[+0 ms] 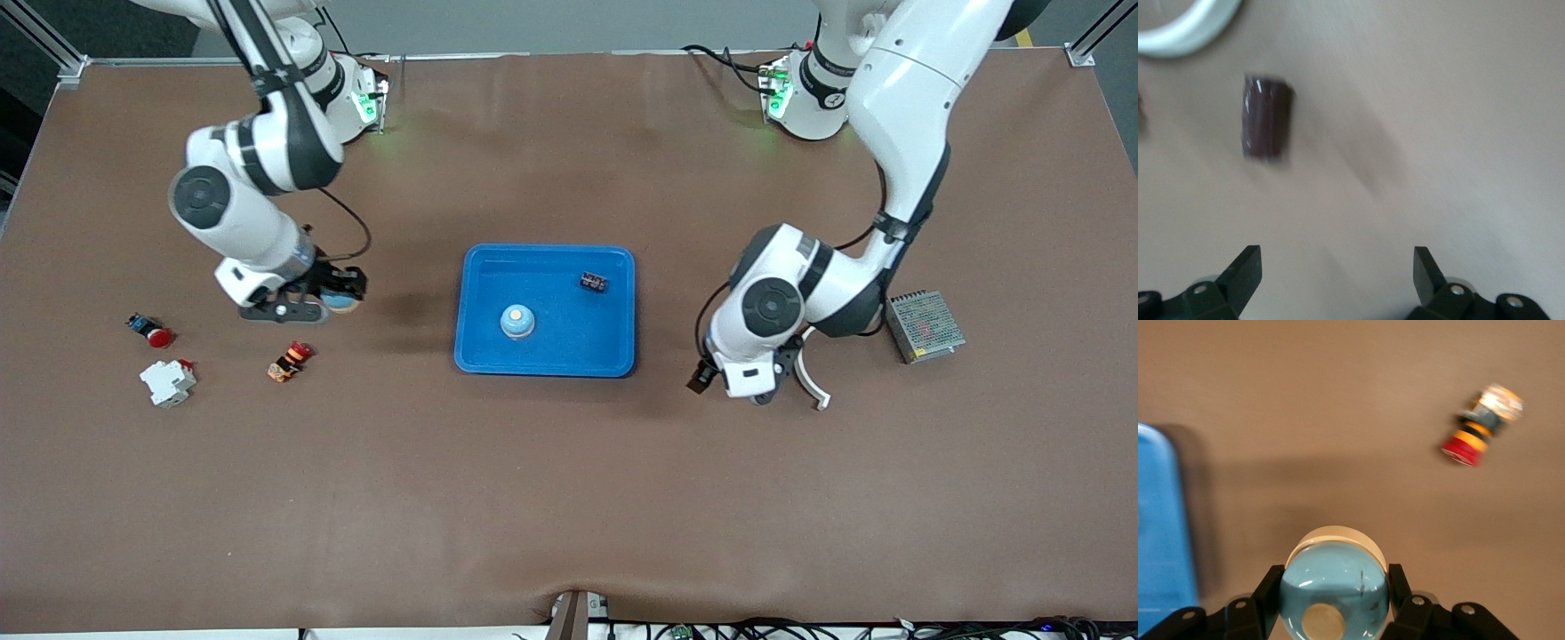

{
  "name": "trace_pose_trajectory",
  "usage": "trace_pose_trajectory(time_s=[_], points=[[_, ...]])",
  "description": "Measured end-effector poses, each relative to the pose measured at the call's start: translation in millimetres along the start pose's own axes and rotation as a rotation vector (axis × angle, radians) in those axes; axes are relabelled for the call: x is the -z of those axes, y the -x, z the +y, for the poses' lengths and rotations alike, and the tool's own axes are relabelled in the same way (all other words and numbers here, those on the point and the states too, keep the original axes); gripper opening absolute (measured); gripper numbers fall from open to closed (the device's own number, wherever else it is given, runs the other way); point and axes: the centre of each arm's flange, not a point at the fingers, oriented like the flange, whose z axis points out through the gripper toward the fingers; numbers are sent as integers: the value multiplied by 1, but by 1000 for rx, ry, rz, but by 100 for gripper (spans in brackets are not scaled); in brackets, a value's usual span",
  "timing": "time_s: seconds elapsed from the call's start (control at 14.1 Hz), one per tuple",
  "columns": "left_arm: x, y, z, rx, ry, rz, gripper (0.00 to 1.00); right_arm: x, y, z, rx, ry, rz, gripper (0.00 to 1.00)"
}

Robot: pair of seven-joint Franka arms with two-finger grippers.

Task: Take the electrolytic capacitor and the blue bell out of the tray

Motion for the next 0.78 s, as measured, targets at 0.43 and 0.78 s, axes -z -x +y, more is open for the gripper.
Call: trace_pose_trajectory(time_s=[0.43,0.78], points=[[21,104,15,64,51,2,100,-22,67,162,10,-12,-35,67],[-6,181,6,77,23,-4,100,-38,106,284,2,-45,-21,67]])
